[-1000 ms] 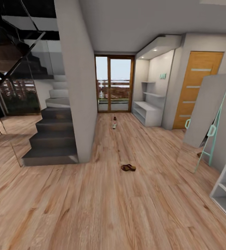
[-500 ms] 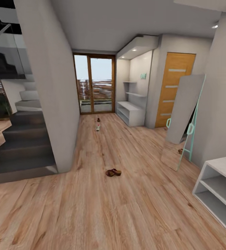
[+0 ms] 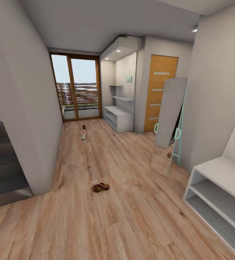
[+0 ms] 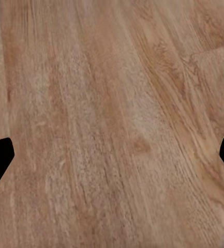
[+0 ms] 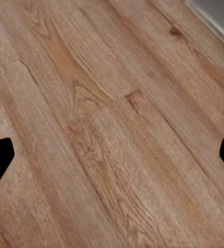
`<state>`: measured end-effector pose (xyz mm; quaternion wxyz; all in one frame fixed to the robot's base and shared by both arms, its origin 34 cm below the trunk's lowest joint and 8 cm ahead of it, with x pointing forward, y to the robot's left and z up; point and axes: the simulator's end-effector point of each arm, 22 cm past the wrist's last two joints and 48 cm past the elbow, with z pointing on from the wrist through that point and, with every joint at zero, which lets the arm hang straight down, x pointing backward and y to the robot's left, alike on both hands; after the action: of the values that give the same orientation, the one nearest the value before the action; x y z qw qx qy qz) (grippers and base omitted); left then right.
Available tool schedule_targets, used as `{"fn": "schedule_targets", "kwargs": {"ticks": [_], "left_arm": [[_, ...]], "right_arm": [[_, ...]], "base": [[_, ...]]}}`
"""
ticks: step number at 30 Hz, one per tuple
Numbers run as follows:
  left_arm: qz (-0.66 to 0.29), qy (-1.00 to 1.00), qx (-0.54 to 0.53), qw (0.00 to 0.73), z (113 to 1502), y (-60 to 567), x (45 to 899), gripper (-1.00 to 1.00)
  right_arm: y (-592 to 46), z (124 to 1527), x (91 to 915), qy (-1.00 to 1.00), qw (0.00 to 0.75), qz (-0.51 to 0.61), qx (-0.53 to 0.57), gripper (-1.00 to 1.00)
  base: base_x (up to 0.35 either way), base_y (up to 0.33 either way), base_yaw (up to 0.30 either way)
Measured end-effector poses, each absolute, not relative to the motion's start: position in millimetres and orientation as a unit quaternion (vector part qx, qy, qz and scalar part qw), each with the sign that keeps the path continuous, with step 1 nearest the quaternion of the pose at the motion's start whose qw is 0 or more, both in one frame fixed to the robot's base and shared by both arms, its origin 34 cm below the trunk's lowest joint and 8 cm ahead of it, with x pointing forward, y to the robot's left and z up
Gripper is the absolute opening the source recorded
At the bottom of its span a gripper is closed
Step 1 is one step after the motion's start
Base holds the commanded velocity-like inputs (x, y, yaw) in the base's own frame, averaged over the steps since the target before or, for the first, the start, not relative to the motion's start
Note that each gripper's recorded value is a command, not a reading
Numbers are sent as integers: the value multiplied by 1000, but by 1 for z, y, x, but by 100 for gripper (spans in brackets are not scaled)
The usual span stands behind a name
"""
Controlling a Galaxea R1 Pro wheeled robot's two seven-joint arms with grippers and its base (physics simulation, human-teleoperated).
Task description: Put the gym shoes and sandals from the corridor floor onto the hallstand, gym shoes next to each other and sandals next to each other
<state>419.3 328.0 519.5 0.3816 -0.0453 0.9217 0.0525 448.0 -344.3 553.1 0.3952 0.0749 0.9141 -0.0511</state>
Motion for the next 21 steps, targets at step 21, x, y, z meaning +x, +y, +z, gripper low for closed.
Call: {"fn": "schedule_targets", "kwargs": {"ticks": [21], "left_arm": [[53, 922, -46, 382, 520, 329, 419, 100]], "right_arm": [[-343, 554, 449, 914, 396, -49, 72, 100]], "base": [[330, -112, -26]]}}
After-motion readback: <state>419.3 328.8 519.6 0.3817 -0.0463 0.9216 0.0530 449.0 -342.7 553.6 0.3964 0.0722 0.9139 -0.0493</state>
